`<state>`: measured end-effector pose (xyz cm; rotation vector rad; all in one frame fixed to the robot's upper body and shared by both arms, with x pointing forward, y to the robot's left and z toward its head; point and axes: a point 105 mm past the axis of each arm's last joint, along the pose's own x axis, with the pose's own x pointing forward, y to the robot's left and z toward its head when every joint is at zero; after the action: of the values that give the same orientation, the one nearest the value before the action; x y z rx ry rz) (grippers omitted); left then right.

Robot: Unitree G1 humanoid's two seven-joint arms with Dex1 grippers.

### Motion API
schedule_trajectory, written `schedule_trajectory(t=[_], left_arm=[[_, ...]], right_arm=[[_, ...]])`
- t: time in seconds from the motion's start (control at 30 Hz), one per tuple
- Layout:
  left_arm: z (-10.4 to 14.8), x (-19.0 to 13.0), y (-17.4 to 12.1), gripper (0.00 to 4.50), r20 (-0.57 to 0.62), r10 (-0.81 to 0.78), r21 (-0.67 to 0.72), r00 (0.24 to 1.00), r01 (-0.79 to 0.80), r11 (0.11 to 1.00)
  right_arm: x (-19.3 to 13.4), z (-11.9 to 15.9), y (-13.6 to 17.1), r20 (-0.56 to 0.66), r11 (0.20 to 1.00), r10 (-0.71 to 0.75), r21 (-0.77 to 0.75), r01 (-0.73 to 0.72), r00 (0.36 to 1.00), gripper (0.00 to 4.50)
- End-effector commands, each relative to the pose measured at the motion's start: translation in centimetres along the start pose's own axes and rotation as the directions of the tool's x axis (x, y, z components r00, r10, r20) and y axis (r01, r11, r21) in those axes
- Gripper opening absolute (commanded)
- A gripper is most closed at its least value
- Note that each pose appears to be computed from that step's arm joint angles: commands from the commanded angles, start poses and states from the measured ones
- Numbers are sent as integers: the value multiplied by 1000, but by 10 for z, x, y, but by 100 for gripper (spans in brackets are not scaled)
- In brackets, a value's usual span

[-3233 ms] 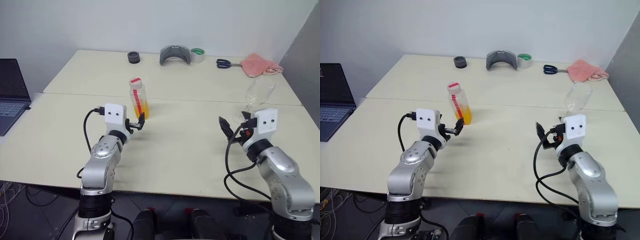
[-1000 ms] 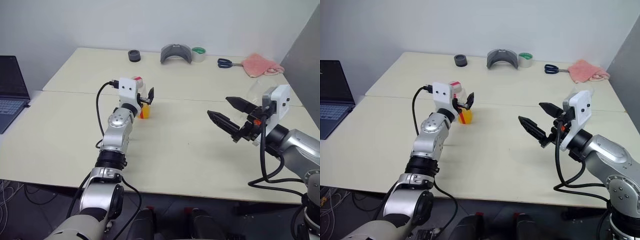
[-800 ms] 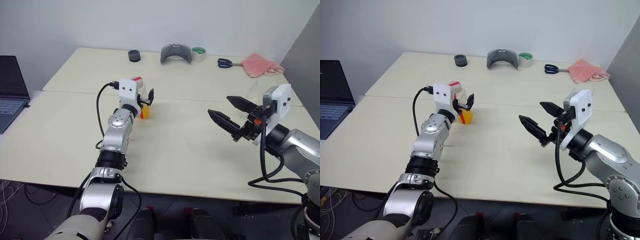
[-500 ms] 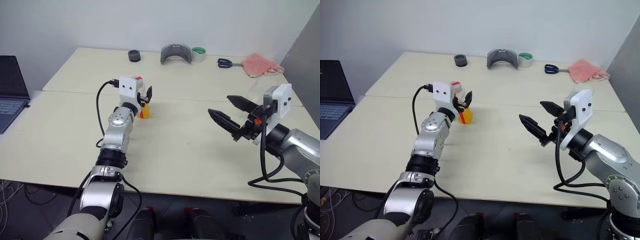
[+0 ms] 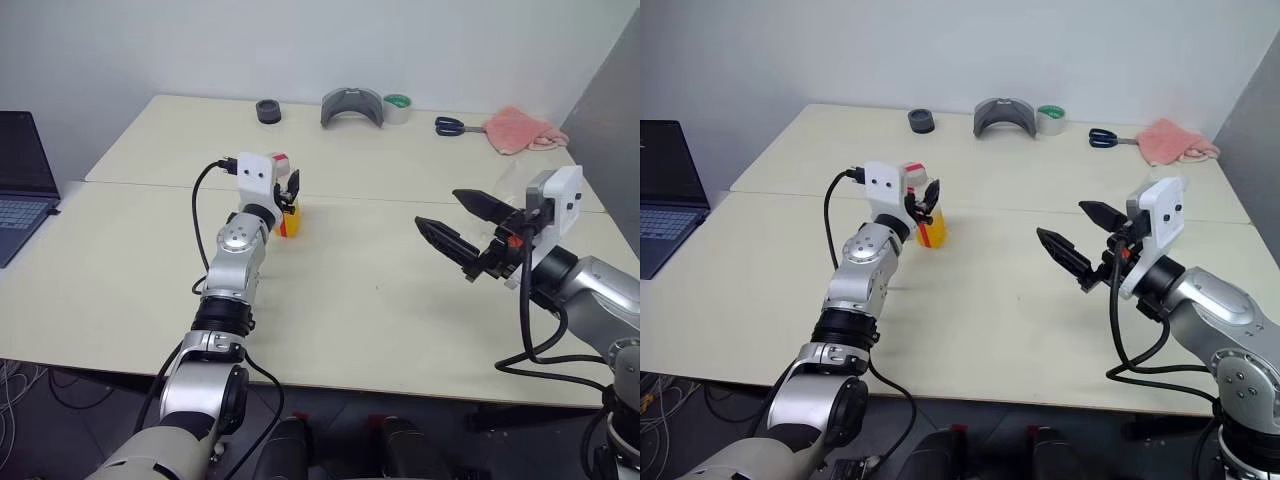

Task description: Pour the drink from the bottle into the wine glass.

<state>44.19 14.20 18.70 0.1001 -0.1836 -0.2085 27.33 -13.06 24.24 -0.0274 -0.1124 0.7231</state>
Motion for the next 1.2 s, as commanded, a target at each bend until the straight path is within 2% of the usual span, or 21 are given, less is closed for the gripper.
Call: schedule_trajectory(t=[0.03, 0.1, 0.33, 1.2], left_arm=[[18, 2, 3, 220, 61, 4, 13, 998, -5, 1000], [17, 2, 2, 220, 60, 1, 17, 998, -2, 1000], [16, 2, 1, 447, 54, 11, 19, 998, -12, 1000], [2, 0, 0, 449, 20, 17, 10, 1000, -17, 1000]], right_arm=[[0, 11, 2, 47, 1000, 3, -26, -2, 999, 450], [0, 10, 3, 46, 1000, 7, -21, -6, 999, 450], [1, 10, 1, 44, 1000, 2, -24, -1, 999, 450], [7, 16, 4, 54, 999, -2, -33, 4, 999, 450]])
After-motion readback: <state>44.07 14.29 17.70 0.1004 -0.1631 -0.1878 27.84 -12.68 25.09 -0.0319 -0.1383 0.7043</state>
